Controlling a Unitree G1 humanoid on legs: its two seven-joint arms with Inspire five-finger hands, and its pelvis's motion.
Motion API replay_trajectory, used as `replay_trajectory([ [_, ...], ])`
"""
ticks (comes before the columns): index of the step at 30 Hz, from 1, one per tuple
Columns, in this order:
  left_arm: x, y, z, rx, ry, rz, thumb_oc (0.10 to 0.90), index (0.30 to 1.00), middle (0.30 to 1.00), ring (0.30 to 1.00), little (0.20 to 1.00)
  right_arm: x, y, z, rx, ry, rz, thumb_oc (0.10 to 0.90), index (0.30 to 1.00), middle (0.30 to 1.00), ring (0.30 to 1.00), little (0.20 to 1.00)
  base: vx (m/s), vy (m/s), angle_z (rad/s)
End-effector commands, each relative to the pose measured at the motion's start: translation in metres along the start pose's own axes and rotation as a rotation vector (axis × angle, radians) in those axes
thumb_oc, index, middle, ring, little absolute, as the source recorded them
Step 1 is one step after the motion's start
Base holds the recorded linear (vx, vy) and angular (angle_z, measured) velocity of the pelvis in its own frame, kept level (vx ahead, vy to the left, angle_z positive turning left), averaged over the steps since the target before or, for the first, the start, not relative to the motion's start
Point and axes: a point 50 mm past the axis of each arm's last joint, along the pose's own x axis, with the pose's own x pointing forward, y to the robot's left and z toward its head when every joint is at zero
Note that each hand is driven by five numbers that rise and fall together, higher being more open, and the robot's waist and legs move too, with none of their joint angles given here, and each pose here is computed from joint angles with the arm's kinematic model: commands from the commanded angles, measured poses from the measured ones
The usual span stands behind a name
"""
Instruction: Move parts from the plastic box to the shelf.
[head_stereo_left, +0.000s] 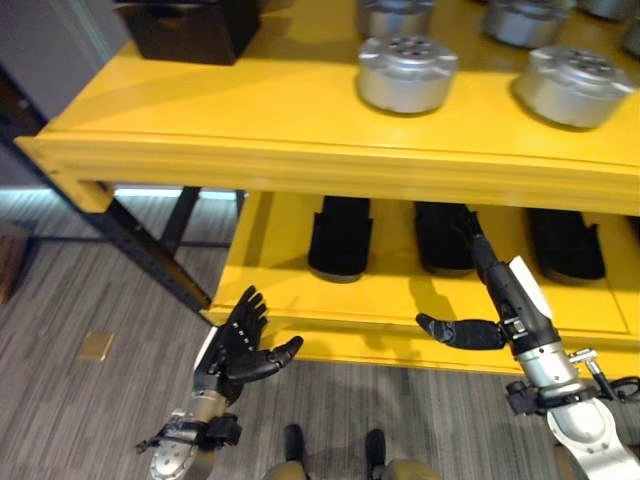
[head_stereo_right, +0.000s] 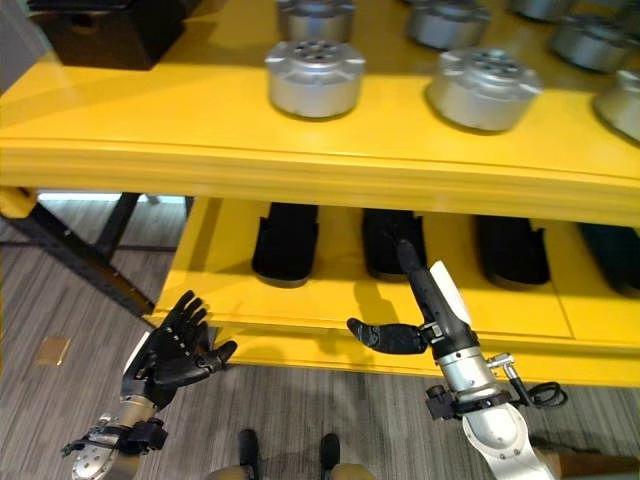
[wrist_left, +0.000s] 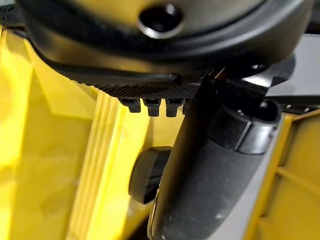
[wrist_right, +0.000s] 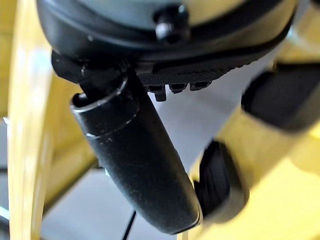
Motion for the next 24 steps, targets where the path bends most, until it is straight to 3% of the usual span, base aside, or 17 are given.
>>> replay_trajectory([
  [1,0.016,-0.005,0.05,0.031,-0.219,-0.101,0.9,1.0,1.0,1.0,1.0,0.023,-0.015,0.046,0.048,-0.316,0.064,0.9,1.0,1.0,1.0,1.0,-0.07,0.092,-0.04],
  [5,0.02,-0.019,0.042,-0.033,-0.156,-0.23,0.9,1.0,1.0,1.0,1.0,0.029,-0.012,0.052,0.153,-0.351,0.173,0.9,1.0,1.0,1.0,1.0,-0.09,0.215,0.16],
  [14,0.017,-0.033,0.04,-0.141,-0.174,-0.439,0.9,1.0,1.0,1.0,1.0,0.032,-0.011,0.055,0.224,-0.369,0.24,0.9,1.0,1.0,1.0,1.0,-0.08,0.196,0.14],
  [18,0.014,-0.032,0.035,-0.157,-0.16,-0.435,0.9,1.0,1.0,1.0,1.0,0.035,-0.007,0.058,0.223,-0.369,0.306,0.9,1.0,1.0,1.0,1.0,-0.09,0.153,0.02],
  [20,0.014,-0.024,0.045,-0.212,-0.289,-0.369,0.9,1.0,1.0,1.0,1.0,0.037,-0.002,0.06,0.193,-0.371,0.37,0.9,1.0,1.0,1.0,1.0,-0.13,0.185,-0.03],
  [23,0.016,-0.025,0.041,-0.211,-0.256,-0.376,0.9,1.0,1.0,1.0,1.0,0.037,0.0,0.06,0.18,-0.373,0.396,0.9,1.0,1.0,1.0,1.0,-0.08,0.094,-0.01],
  [24,0.019,-0.028,0.039,-0.163,-0.244,-0.415,0.9,1.0,1.0,1.0,1.0,0.039,0.006,0.063,0.13,-0.369,0.487,0.9,1.0,1.0,1.0,1.0,-0.14,0.152,0.0],
])
